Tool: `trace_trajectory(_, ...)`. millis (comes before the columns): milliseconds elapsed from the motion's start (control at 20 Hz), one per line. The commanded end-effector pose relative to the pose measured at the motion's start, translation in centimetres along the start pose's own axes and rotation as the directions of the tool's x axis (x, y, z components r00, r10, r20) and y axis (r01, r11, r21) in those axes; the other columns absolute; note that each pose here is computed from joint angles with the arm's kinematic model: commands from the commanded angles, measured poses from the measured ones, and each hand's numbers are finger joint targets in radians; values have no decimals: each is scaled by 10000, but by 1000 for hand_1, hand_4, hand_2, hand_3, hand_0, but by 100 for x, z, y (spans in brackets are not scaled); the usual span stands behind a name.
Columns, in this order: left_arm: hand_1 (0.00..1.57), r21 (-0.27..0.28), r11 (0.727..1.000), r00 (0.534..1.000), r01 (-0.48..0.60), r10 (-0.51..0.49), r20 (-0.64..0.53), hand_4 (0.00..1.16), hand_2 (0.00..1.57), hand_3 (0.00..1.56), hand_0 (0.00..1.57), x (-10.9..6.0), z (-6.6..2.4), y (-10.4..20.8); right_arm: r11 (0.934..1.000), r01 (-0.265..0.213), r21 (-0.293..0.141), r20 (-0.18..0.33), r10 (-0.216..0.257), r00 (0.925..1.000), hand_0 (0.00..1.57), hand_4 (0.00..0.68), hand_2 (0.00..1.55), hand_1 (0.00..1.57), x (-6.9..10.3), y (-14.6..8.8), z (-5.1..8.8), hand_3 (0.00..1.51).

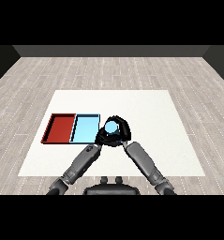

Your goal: Pick the blue can and put it in the blue box

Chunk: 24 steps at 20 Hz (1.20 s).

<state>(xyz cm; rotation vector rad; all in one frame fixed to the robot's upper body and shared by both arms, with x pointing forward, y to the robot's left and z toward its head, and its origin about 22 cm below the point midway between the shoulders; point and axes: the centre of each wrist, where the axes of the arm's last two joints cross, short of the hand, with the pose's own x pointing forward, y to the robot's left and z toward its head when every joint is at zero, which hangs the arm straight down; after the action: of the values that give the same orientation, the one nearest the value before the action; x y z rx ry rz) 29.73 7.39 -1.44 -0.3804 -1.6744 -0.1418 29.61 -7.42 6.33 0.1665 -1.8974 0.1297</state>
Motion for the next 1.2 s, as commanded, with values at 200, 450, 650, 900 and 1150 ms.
trace_trajectory(200,0,1059,9934,9987,440,-412,-288,602,103,0,0,-69,56,-168,9961,885,-49,-19,-885,9961,1469,607,1454,1469,6,154,97,1393)
trace_trajectory(450,1571,1284,9857,9938,-1093,1110,-57,747,1571,1471,1571,-223,4,-103,9914,1299,-157,190,-1296,9914,1459,626,1442,1459,9,218,83,1395)
trace_trajectory(650,1571,1230,9851,9927,-1204,1196,132,914,1571,1499,1571,-104,30,-173,9921,1248,-120,197,-1245,9920,1444,617,1441,1444,70,70,-66,1394)
trace_trajectory(900,1571,1322,9866,9904,-961,815,1118,1105,1571,1512,1571,-270,175,-39,9861,1658,55,110,-1659,9861,1388,528,1417,1388,204,-136,69,1374)
trace_trajectory(1150,1571,1424,9864,9886,-817,620,1371,1122,1571,1535,1571,-192,-13,-64,9941,812,723,-288,-793,9964,0,0,0,0,30,49,76,0)
